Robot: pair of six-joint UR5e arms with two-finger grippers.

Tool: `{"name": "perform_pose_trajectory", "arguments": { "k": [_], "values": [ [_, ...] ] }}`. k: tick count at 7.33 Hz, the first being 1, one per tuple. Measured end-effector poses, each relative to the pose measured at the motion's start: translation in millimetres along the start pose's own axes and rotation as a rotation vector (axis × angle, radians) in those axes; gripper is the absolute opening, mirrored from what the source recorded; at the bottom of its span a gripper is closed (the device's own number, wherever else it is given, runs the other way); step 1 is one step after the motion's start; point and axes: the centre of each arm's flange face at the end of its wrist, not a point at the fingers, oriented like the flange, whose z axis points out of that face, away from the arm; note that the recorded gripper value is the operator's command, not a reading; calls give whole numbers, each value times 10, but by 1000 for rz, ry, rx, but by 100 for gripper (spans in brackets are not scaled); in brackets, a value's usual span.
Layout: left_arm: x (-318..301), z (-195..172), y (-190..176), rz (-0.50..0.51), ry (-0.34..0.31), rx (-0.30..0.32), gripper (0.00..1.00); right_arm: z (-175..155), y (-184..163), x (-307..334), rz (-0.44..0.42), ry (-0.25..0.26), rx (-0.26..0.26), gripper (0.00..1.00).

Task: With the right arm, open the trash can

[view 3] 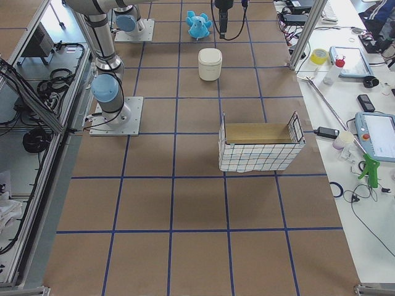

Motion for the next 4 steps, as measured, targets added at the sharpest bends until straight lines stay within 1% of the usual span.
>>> {"name": "perform_pose_trajectory", "arguments": {
  "k": [1, 2, 3, 4],
  "values": [
    [0, 0, 0, 0, 0, 0, 100, 0, 1, -2, -4, 1, 0, 100],
    [1, 0, 0, 0, 1, 0, 100, 1, 5, -14, -6, 1, 0, 94],
    [1, 0, 0, 0, 1, 0, 100, 17, 1, -24, -6, 1, -3, 63],
    [1, 0, 0, 0, 1, 0, 100, 33, -8, -28, -3, 1, -5, 18]
  ]
}}
